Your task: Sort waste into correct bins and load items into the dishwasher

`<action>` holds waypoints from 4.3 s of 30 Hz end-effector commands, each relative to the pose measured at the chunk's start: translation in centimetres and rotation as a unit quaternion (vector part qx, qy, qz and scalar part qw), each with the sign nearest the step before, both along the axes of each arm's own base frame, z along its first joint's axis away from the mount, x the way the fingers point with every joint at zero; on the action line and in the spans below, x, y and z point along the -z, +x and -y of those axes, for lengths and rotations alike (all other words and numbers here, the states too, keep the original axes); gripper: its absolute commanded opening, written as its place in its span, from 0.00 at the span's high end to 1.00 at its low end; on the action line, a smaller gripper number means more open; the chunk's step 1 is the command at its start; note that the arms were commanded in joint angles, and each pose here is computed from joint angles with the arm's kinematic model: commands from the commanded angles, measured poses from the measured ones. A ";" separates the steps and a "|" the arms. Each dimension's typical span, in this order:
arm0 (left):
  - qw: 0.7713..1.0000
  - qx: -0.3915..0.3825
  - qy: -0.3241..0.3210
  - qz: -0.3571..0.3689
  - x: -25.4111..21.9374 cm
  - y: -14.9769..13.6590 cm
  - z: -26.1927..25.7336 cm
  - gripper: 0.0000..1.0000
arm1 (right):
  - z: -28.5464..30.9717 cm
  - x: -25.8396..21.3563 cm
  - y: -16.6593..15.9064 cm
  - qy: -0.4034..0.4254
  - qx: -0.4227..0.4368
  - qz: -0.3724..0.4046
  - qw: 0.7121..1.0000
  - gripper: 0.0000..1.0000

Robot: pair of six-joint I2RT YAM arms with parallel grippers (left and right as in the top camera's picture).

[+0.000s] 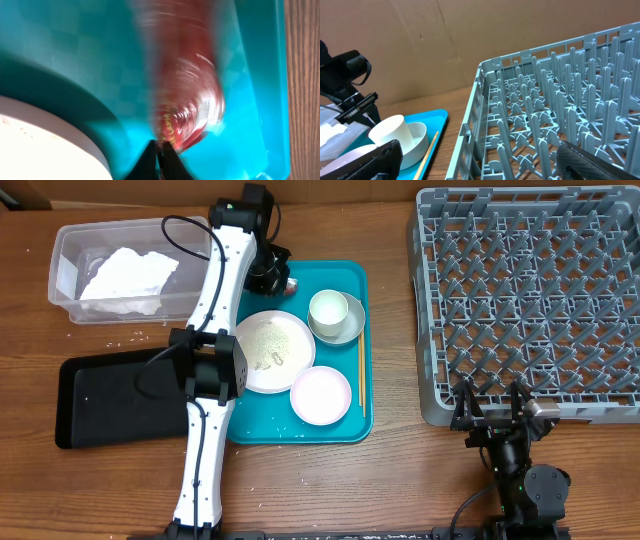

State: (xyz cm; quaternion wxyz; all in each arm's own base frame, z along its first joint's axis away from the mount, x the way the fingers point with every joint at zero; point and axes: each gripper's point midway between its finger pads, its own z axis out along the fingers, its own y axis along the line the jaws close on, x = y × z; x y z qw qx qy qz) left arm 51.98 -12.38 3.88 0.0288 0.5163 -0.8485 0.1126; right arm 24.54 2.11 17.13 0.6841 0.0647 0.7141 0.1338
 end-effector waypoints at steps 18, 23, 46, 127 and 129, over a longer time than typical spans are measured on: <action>0.963 0.099 0.025 0.250 -17.4 3.4 -3.5 0.96 | 0.1 0.2 0.0 -0.001 0.003 0.002 1.000 0.00; 0.954 0.036 0.098 0.282 -21.8 2.8 -9.9 0.96 | 0.1 0.2 0.0 -0.001 0.003 0.002 1.000 0.00; 0.982 0.003 -0.019 0.186 -16.3 0.1 -18.6 0.36 | 0.1 0.1 0.0 -0.001 0.003 0.003 1.000 0.00; 0.913 0.241 0.274 0.180 -27.3 -10.4 -27.0 0.00 | 8.1 -19.1 -9.5 0.449 0.036 0.432 0.781 0.00; 0.913 0.241 0.274 0.180 -27.3 -10.4 -27.0 0.00 | 8.9 -21.3 -11.5 0.459 0.040 0.465 0.756 0.00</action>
